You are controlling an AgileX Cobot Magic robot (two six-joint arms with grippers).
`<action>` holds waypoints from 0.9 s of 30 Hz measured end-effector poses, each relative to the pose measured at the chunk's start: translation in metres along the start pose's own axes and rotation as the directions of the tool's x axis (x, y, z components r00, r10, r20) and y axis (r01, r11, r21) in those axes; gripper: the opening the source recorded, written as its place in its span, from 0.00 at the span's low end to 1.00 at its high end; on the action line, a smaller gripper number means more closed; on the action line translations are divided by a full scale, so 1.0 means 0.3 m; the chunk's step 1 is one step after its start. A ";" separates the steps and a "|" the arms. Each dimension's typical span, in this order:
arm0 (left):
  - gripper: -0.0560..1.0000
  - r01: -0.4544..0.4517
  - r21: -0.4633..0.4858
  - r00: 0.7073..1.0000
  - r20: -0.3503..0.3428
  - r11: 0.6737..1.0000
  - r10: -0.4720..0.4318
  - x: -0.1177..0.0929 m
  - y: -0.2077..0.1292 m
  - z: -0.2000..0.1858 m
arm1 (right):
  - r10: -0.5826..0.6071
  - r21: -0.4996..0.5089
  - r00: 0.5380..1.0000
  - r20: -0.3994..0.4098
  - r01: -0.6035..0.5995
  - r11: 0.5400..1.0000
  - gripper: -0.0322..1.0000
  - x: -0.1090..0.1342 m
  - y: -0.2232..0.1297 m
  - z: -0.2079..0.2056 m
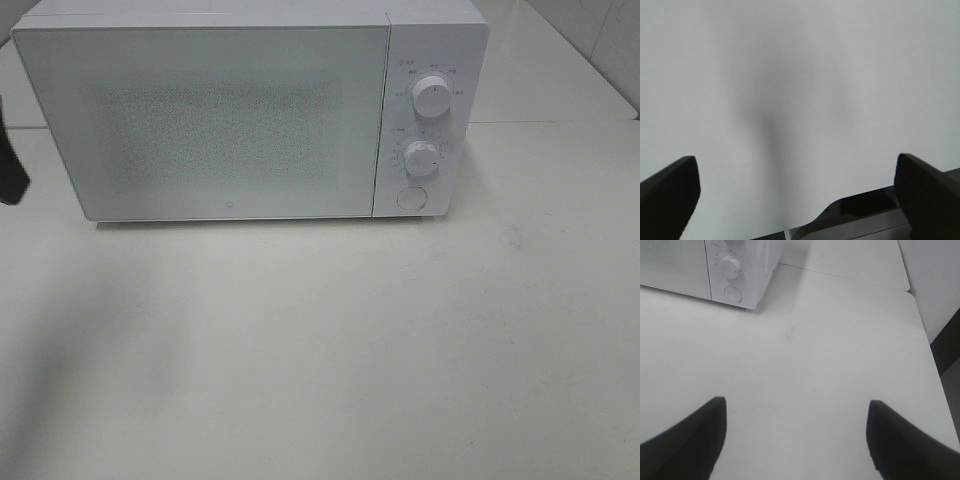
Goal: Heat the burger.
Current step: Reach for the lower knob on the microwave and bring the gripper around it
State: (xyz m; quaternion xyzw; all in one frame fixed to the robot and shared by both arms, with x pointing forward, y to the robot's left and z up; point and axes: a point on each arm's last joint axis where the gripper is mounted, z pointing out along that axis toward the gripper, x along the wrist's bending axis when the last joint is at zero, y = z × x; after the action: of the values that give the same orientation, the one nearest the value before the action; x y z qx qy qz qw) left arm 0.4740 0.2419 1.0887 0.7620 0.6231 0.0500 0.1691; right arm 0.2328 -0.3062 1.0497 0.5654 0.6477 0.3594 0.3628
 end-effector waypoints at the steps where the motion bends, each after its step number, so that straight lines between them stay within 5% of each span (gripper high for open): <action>1: 0.97 0.020 -0.010 1.000 -0.004 1.000 -0.020 0.024 -0.009 -0.015 | 0.000 0.000 1.000 0.000 0.000 1.000 0.76 0.000 0.000 0.000; 10: 0.97 0.209 -0.008 0.977 -0.047 0.978 -0.209 0.163 -0.225 -0.023 | 0.000 0.000 1.000 0.000 0.000 1.000 0.76 0.000 0.000 0.000; 27: 0.97 0.173 -0.114 0.978 -0.101 0.978 -0.185 0.105 -0.516 -0.016 | 0.000 0.000 1.000 0.000 0.000 1.000 0.76 0.000 0.000 0.000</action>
State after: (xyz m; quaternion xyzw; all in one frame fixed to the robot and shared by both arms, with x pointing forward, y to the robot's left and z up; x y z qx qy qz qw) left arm 0.3352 0.2991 1.0393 0.6889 0.6942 0.1096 0.1775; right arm 0.2328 -0.3062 1.0497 0.5654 0.6477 0.3594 0.3628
